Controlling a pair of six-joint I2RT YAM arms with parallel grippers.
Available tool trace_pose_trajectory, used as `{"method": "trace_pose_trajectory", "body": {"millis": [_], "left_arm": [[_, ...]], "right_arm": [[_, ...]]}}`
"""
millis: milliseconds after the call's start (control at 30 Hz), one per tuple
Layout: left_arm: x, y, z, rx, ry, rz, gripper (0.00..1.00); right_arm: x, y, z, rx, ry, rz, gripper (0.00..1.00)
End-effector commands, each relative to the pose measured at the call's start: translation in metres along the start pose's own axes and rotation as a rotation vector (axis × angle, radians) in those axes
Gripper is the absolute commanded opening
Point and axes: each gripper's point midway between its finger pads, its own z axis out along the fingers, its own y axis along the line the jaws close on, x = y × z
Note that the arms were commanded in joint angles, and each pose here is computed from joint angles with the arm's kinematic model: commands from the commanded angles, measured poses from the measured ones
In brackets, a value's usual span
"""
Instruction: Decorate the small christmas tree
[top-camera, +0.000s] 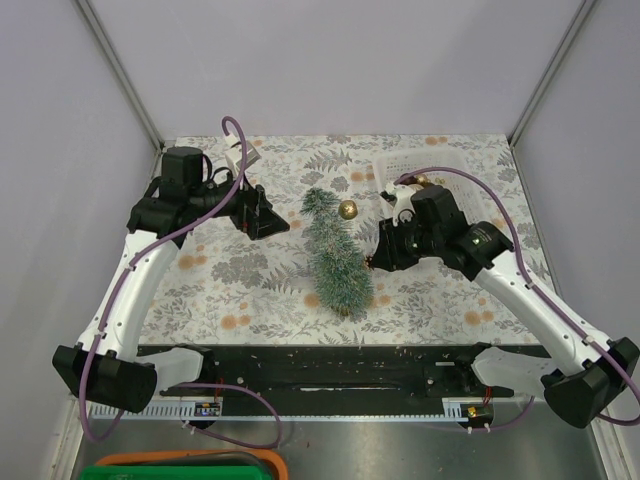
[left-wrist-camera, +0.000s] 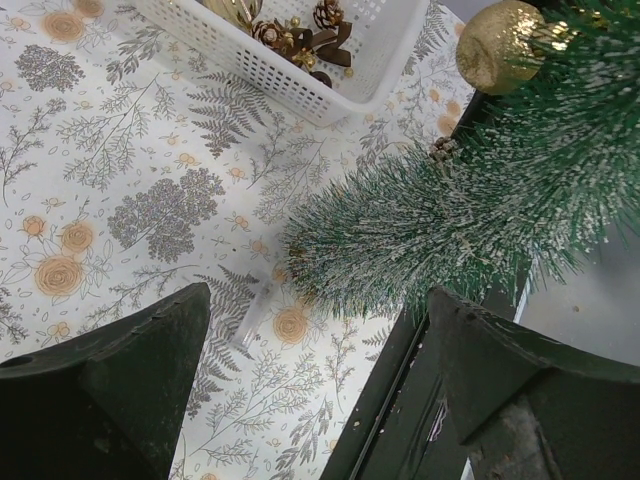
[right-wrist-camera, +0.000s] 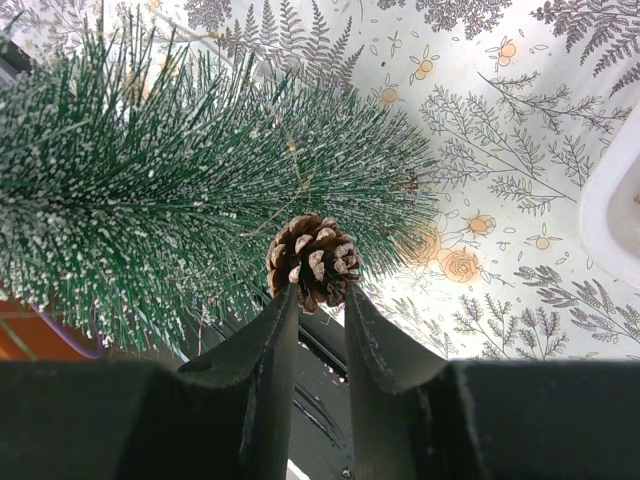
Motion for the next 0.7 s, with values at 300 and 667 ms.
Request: {"method": "trace_pose_trajectory", "body": {"millis": [300, 667], "left_arm": [[-0.019, -0.01, -0.005, 0.017, -0.047, 0.056, 0.93], [-0.019, -0.01, -0.004, 0.02, -0.045, 0.054, 0.93]], "right_arm": [[-0.012, 0.005, -0.006, -0.01, -0.084, -0.008, 0.46], [-0.005, -0.005, -0.018, 0.051, -0.103, 0.001, 0.62]]}}
